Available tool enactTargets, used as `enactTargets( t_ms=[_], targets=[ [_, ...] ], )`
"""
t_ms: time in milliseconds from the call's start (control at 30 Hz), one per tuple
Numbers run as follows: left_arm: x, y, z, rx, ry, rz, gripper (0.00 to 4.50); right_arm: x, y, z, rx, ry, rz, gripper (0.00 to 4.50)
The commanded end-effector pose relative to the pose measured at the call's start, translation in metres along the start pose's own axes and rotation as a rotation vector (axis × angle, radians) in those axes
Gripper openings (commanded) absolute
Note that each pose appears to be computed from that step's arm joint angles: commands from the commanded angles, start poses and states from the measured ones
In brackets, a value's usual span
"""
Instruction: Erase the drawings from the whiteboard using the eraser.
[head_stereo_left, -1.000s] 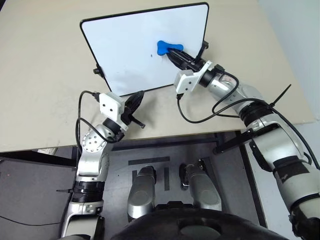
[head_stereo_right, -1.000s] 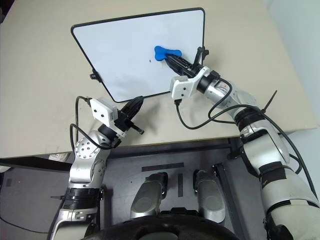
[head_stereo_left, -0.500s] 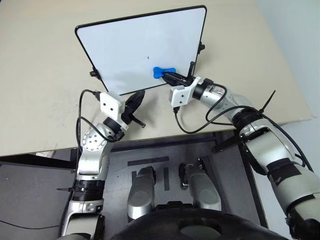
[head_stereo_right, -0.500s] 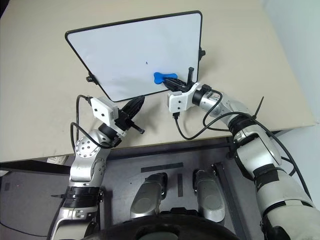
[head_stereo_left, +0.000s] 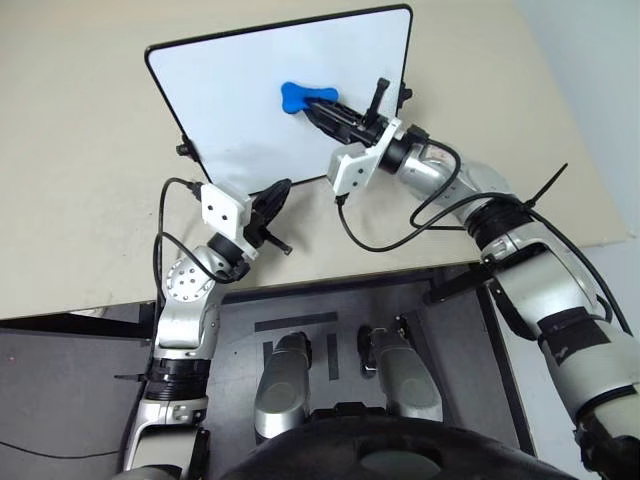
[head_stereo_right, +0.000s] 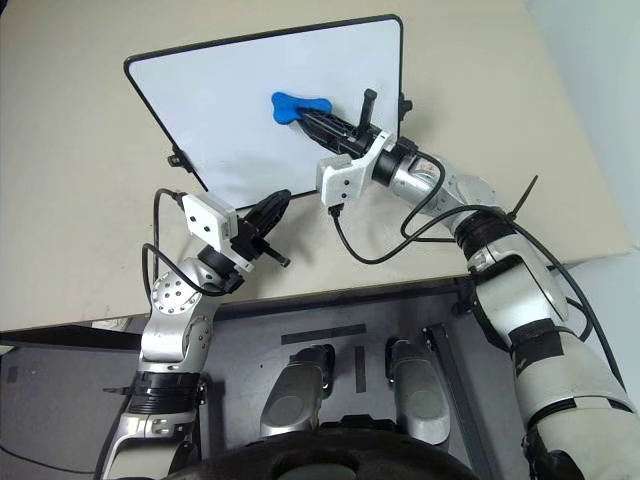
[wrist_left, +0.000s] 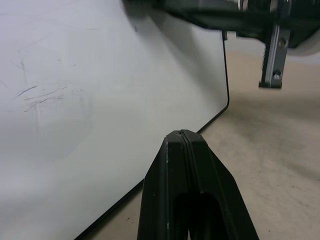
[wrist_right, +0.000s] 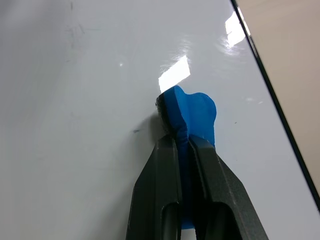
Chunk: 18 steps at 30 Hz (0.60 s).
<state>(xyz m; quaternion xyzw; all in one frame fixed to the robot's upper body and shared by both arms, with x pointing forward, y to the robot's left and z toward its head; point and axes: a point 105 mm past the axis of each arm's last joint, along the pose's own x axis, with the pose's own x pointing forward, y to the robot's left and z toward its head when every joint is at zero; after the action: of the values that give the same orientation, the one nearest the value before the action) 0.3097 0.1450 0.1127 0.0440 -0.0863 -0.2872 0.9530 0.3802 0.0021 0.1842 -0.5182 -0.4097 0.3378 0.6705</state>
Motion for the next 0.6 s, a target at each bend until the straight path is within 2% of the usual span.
enactTargets(
  t_ms=[33, 167, 300, 467, 600],
  targets=[
    [0.002, 0.0, 0.009, 0.023, -0.034, -0.005, 0.0, 0.002, -0.004, -0.004, 0.008, 0.025, -0.016, 0.01],
    [0.002, 0.0, 0.009, 0.024, -0.035, -0.003, 0.0, -0.01, 0.025, -0.017, 0.039, 0.1, 0.077, 0.01],
    [0.001, 0.0, 0.009, 0.025, -0.035, -0.002, 0.0, -0.023, 0.049, -0.018, 0.08, 0.114, 0.161, 0.01],
    [0.0, 0.0, 0.009, 0.024, -0.033, -0.003, 0.0, -0.036, 0.055, -0.019, 0.113, 0.127, 0.185, 0.01],
    [-0.001, 0.0, 0.009, 0.024, -0.031, -0.004, 0.0, -0.055, 0.044, -0.024, 0.167, 0.162, 0.146, 0.01]
  ],
)
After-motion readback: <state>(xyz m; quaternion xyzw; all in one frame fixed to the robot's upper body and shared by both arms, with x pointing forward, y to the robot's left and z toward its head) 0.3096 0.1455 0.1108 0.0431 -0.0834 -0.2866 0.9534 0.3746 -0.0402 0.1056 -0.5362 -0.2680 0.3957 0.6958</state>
